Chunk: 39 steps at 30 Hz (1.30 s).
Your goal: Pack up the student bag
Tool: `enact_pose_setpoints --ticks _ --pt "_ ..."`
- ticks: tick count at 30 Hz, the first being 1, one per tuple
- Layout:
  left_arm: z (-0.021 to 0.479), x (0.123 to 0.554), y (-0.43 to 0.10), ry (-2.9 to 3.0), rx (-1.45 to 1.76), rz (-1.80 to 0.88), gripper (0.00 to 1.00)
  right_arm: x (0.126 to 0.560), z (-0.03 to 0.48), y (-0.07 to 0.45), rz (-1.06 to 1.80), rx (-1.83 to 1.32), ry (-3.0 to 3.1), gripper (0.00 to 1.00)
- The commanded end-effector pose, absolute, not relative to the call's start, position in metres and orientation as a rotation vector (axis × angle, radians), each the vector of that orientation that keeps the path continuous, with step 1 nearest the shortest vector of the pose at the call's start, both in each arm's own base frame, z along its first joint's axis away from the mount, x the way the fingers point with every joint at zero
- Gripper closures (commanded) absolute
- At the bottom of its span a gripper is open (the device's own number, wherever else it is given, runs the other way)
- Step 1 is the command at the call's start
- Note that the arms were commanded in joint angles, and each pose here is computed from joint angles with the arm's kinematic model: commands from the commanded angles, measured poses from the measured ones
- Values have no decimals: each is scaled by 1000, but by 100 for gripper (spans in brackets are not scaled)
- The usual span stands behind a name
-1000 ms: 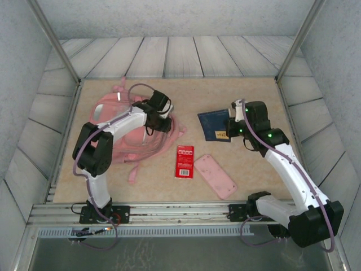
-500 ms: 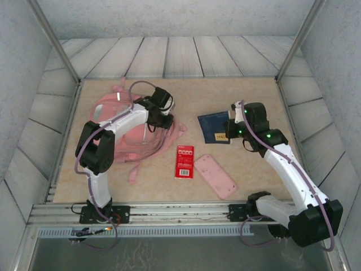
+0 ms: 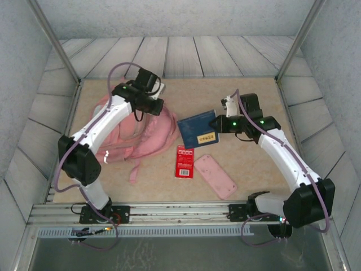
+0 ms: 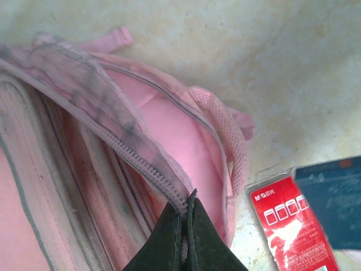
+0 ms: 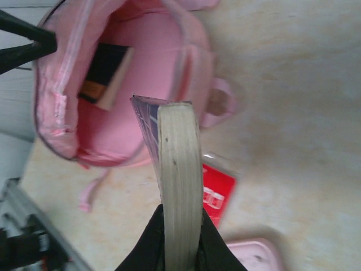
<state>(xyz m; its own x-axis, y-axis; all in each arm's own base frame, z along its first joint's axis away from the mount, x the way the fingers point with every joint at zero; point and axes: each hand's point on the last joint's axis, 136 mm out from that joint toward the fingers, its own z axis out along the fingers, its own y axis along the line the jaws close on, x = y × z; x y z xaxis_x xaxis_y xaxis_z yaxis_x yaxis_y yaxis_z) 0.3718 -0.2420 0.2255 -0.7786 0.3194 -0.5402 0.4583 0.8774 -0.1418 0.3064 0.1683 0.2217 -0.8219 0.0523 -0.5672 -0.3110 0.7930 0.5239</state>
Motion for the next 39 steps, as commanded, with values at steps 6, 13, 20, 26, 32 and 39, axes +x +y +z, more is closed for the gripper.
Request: enact_pose_setpoints --ticks 6,13,20,26,32,39 --pt "318 345 -236 2344 722 -492 100 294 226 227 1365 -348 2403 100" --pt "323 344 -224 2331 682 -566 100 327 208 257 1508 -296 2391 100" --pt "337 347 -233 2259 624 -741 100 376 191 306 1561 -104 2330 100" --pt "351 347 -234 2218 610 -811 100 404 182 343 1605 8 2284 100" --pt "363 351 -235 2170 576 -876 100 430 169 363 1652 241 2217 100" --pt "372 355 -238 2127 562 -921 100 432 138 386 1507 308 2266 100"
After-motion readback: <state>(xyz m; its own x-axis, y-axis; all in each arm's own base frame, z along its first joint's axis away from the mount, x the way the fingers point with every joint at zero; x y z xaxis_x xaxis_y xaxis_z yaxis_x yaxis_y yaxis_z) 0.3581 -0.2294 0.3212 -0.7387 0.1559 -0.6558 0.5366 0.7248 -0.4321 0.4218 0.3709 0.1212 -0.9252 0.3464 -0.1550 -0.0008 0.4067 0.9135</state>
